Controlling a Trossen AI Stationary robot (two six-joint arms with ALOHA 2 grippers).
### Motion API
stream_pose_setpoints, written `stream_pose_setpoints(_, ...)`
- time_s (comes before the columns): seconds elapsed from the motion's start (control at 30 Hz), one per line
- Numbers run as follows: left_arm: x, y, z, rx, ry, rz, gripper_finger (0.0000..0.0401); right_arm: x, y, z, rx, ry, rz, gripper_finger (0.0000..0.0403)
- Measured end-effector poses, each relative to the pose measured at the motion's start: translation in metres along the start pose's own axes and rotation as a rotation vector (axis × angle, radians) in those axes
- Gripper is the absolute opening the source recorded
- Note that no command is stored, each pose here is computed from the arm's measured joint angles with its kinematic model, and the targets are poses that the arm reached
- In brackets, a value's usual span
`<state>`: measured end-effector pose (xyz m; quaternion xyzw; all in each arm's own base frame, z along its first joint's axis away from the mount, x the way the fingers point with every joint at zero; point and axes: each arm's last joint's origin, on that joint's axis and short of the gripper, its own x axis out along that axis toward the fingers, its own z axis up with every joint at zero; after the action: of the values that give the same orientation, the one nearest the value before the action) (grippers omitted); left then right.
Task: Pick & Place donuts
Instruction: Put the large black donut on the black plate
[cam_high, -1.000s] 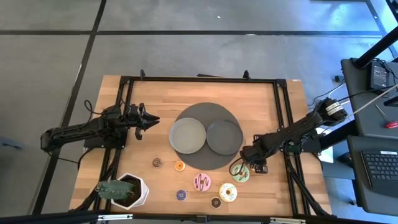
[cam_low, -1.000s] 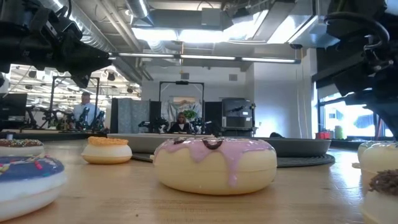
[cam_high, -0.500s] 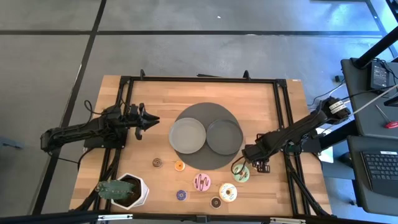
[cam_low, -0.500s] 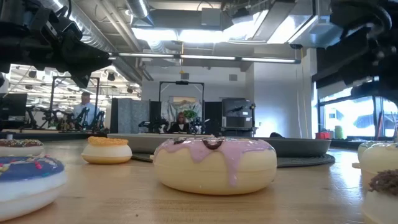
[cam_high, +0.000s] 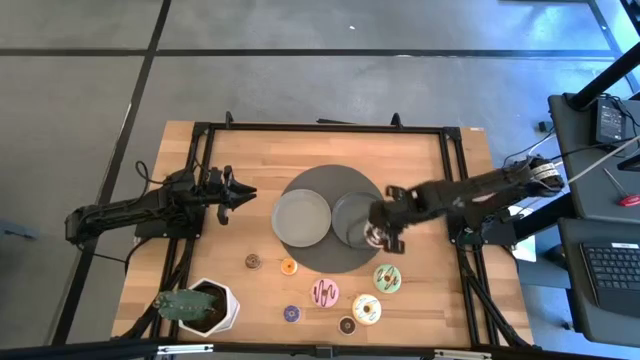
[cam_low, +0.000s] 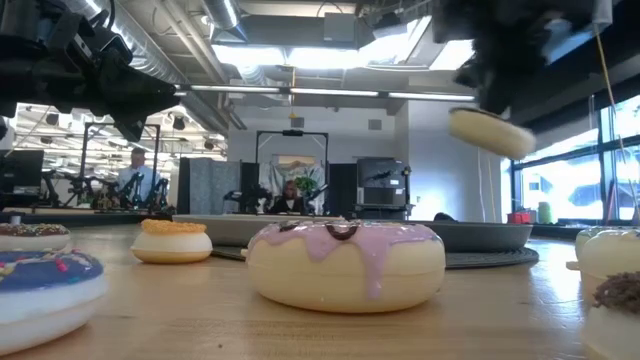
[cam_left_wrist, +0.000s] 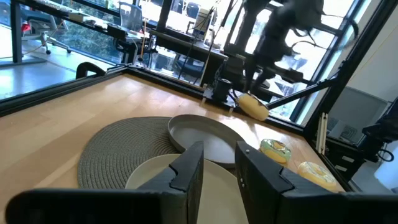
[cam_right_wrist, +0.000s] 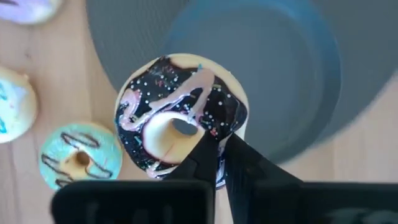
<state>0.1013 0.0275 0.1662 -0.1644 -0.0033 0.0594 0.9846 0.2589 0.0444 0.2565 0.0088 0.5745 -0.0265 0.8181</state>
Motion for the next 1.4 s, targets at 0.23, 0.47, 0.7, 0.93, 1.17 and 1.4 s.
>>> stream_pose_setpoints(0.23,0.0,0.0,0.0,0.0,0.0,0.0,0.0088,0.025,-0.055,0.014,0.007,0.008,-0.025,0.0028)
stream_pose_setpoints(0.47,0.0,0.0,0.0,0.0,0.0,0.0,0.0088,0.068,-0.091,0.021,0.049,0.09,-0.046,0.0026)
stream_pose_setpoints(0.7,0.0,0.0,0.0,0.0,0.0,0.0,0.0088,0.095,-0.105,0.019,0.087,0.169,-0.058,0.0033)
stream_pose_setpoints(0.93,0.0,0.0,0.0,0.0,0.0,0.0,0.0088,0.096,-0.105,0.019,0.083,0.176,-0.059,0.0035)
stream_pose_setpoints(1.17,0.0,0.0,0.0,0.0,0.0,0.0,0.0088,0.096,-0.106,0.019,0.063,0.18,-0.087,0.0071)
stream_pose_setpoints(1.4,0.0,0.0,0.0,0.0,0.0,0.0,0.0088,0.095,-0.109,0.018,0.08,0.188,-0.183,0.0131)
